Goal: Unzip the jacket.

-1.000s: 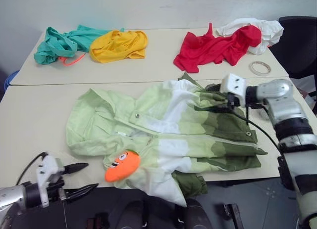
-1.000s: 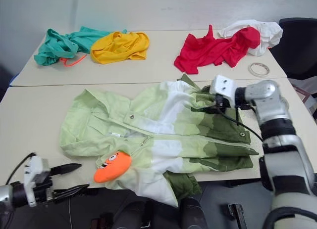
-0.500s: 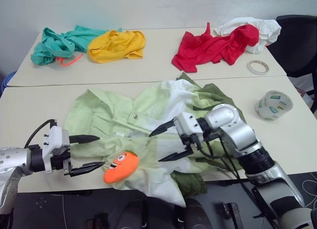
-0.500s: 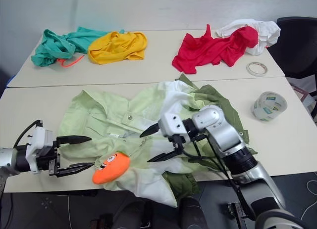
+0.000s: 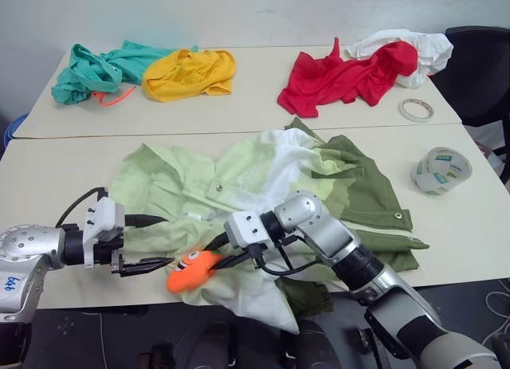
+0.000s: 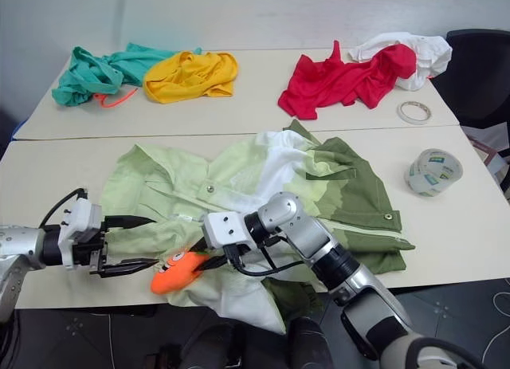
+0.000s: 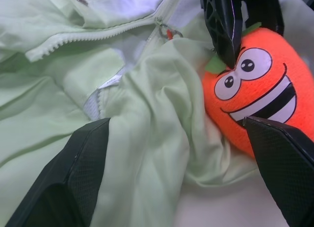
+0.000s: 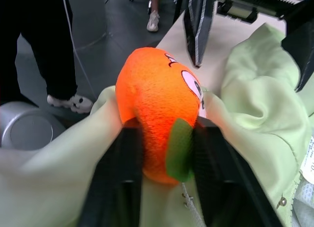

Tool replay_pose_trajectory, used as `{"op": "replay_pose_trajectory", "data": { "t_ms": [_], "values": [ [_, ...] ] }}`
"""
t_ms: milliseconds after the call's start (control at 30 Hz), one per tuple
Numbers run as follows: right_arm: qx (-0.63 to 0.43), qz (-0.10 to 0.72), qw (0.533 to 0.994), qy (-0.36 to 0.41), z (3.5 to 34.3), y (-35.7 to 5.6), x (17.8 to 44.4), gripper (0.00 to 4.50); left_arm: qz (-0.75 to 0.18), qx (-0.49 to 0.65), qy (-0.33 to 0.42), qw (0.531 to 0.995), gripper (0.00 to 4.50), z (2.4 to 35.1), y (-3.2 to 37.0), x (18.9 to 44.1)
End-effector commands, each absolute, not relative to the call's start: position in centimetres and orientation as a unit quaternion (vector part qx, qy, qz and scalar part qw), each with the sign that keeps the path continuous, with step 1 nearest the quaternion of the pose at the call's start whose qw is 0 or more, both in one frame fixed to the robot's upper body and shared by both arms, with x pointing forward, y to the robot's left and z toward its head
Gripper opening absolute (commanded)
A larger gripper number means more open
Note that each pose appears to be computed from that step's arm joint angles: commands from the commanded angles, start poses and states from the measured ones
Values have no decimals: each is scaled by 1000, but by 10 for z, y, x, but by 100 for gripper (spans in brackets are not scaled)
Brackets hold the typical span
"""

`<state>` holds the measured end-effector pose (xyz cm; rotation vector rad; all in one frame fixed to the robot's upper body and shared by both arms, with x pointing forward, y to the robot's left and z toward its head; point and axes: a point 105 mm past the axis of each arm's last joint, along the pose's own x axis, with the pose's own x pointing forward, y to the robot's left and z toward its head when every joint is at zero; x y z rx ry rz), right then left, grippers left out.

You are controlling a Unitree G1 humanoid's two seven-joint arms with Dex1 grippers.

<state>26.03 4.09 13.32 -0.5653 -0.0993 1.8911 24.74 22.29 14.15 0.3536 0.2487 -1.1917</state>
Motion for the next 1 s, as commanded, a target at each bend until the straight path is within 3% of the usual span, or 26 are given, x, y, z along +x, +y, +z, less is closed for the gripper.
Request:
{"op": "replay_pose_trajectory", "data": {
  "t_ms": [33, 133, 267, 433, 567, 800, 1000],
  "values": [
    [-184, 791, 580, -65, 160, 14, 265, 20, -596, 168, 86, 780, 450, 152, 199, 247],
    [-174, 782, 594, -67, 167, -9, 267, 3, -616, 174, 72, 765, 450, 154, 186, 250],
    [-105, 739, 663, -57, 185, -40, 274, 3, -637, 186, 36, 748, 450, 157, 160, 269],
    [-76, 711, 698, -44, 182, -51, 273, 3, -628, 210, 20, 749, 450, 139, 137, 309],
    [-43, 680, 730, -50, 184, -54, 275, 3, -621, 219, 52, 750, 450, 110, 129, 331],
    [-26, 584, 810, -40, 183, -99, 280, 3, -621, 218, 105, 746, 450, 78, 129, 339],
    [-38, 415, 909, -13, 174, -188, 275, 3, -592, 201, 152, 766, 450, 53, 140, 336]
  ]
}}
